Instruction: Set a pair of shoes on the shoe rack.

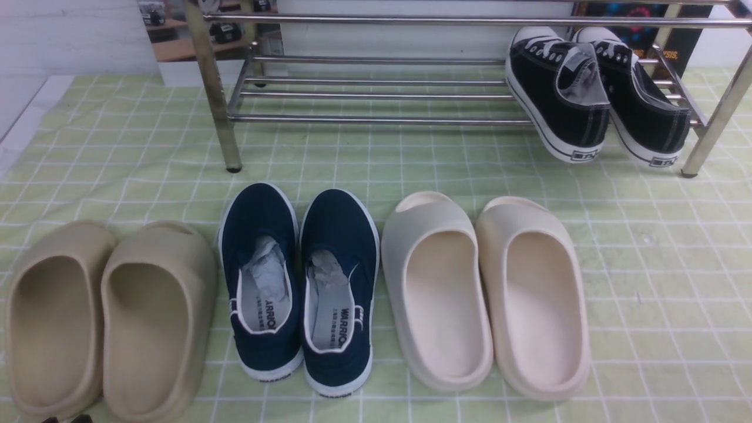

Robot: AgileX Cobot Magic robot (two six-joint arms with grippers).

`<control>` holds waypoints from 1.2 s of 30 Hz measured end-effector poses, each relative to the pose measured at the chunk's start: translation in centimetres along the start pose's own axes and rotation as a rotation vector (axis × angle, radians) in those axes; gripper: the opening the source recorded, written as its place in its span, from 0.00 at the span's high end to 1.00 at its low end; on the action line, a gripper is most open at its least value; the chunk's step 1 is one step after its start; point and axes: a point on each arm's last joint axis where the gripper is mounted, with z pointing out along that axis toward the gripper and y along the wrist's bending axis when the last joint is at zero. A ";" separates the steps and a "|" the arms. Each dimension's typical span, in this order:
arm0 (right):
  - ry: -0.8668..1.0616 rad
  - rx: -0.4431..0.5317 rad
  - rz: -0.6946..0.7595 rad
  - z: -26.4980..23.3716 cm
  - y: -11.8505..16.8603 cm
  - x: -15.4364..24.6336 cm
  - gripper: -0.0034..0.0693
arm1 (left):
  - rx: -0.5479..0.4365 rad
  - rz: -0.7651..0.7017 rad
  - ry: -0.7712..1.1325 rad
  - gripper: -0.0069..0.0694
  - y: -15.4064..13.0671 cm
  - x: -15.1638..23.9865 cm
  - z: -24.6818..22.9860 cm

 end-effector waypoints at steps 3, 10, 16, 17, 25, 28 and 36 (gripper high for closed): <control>0.049 0.001 -0.003 -0.1 0.0 0.5 0.94 | 0.000 0.000 0.000 0.60 0.0 0.0 0.0; 0.053 0.032 -0.010 -0.9 -0.2 0.9 0.94 | 0.000 0.000 0.000 0.60 0.0 0.0 0.0; 0.101 0.099 0.020 -1.0 -0.6 1.4 0.94 | 0.000 0.000 -0.001 0.60 0.0 0.0 0.0; 0.106 0.118 0.025 -1.0 -0.7 1.4 0.94 | 0.000 0.000 -0.001 0.60 0.0 0.0 0.0; 0.187 0.145 0.107 -1.1 -0.7 2.2 0.93 | 0.000 0.000 -0.002 0.60 0.0 0.0 0.0; 0.203 0.142 0.108 -1.2 -0.6 2.3 0.92 | 0.000 0.000 -0.002 0.60 0.0 0.0 0.0; 0.219 0.141 0.109 -1.2 -0.6 2.4 0.92 | 0.000 0.000 -0.002 0.60 0.0 0.0 0.0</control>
